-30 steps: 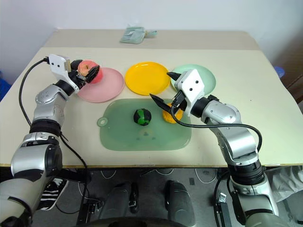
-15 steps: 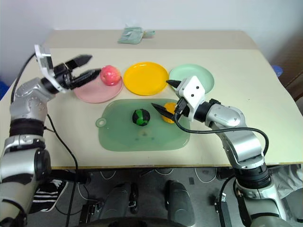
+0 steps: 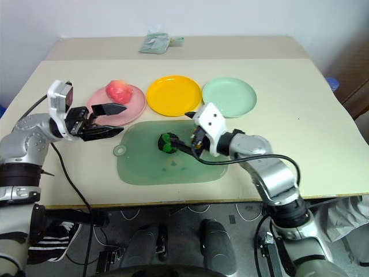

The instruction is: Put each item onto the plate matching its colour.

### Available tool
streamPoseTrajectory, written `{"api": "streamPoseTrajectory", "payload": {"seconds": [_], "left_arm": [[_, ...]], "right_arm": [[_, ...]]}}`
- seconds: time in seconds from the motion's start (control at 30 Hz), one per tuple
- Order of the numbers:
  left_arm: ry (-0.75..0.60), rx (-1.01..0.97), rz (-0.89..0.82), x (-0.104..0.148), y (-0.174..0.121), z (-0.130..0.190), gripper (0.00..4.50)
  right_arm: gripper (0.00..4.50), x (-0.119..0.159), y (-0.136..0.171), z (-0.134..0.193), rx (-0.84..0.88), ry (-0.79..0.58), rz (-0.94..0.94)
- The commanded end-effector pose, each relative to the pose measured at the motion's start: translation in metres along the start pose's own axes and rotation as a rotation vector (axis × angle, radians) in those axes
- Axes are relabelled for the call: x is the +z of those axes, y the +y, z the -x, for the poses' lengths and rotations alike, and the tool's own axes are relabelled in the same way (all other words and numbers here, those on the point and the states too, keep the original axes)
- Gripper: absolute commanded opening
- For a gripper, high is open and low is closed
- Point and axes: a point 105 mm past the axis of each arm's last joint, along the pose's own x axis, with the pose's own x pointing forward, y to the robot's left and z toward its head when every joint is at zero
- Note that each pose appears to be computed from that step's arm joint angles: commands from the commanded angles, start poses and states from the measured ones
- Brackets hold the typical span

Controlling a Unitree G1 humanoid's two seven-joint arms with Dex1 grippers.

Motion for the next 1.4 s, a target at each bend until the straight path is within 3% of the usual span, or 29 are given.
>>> {"api": "streamPoseTrajectory", "payload": {"seconds": [0.03, 0.37, 0.83, 0.93, 1.0, 1.23, 1.4], "left_arm": [[0.028, 0.001, -0.057, 0.009, -0.005, 0.011, 4.47], [0.089, 0.032, -0.091, -0.005, -0.010, 0.021, 4.47], [0.063, 0.029, -0.099, -0.005, -0.012, 0.018, 4.47], [0.062, 0.034, -0.097, -0.006, -0.011, 0.018, 4.50], [0.059, 0.035, -0.094, -0.006, -0.010, 0.018, 4.50], [0.031, 0.031, -0.099, -0.003, -0.008, 0.016, 4.50], [-0.034, 0.136, -0.119, 0.006, 0.009, 0.013, 4.50]], "right_arm": [[4.50, 0.003, -0.004, -0.008, -0.009, 0.014, 0.016], [4.50, -0.018, 0.017, -0.028, 0.096, 0.134, -0.109], [4.50, -0.040, 0.020, -0.037, 0.088, 0.224, -0.042], [3.58, -0.039, 0.016, -0.036, 0.073, 0.216, -0.051], [2.67, -0.037, 0.015, -0.035, 0.073, 0.212, -0.049], [2.67, -0.032, 0.015, -0.035, 0.070, 0.191, -0.058], [2.67, 0.009, -0.020, -0.032, -0.074, 0.004, -0.137]]}}
